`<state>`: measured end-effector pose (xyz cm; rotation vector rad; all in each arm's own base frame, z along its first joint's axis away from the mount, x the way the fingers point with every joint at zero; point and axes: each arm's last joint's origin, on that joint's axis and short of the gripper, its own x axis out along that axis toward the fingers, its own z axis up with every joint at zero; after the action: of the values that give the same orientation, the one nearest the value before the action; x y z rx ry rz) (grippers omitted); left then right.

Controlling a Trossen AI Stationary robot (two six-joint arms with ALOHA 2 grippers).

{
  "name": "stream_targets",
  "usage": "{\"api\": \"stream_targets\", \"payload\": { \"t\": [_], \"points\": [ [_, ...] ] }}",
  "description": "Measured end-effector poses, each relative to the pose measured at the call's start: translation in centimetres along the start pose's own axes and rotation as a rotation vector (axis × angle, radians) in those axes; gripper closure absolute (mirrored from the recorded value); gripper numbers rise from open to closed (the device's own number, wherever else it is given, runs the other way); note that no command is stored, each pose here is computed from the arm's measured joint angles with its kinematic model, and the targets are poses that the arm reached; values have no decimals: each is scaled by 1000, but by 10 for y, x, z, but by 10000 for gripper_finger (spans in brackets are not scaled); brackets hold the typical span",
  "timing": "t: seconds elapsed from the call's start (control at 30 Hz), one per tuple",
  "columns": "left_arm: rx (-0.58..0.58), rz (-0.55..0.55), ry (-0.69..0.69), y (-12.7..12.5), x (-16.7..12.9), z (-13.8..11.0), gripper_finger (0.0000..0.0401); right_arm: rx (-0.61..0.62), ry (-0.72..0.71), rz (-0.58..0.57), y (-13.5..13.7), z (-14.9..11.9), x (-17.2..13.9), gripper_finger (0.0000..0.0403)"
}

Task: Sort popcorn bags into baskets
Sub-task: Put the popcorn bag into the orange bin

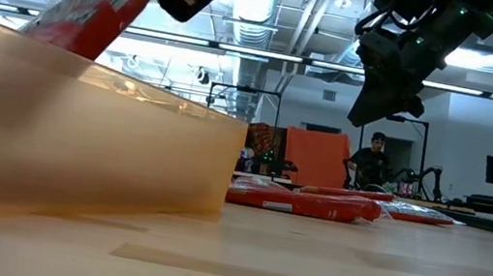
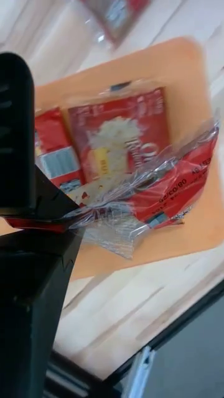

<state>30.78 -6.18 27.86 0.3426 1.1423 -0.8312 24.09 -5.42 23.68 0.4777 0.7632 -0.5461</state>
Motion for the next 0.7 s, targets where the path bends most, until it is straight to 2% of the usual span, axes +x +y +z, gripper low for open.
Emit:
{"api": "stream_targets", "payload": {
  "t": [0.17,0.33,0.57,0.7],
  "points": [
    [15,-22,-66,-1,-2,4,401,-8,3,-4,0,0,0,290],
    [33,-29,-56,-5,1,7,394,-31,4,-4,0,0,0,290],
    [81,28,-29,-7,3,10,363,-35,4,-4,0,0,0,290],
    [63,56,-70,-4,3,14,335,-39,9,-6,-1,-1,0,290]
  ]
}}
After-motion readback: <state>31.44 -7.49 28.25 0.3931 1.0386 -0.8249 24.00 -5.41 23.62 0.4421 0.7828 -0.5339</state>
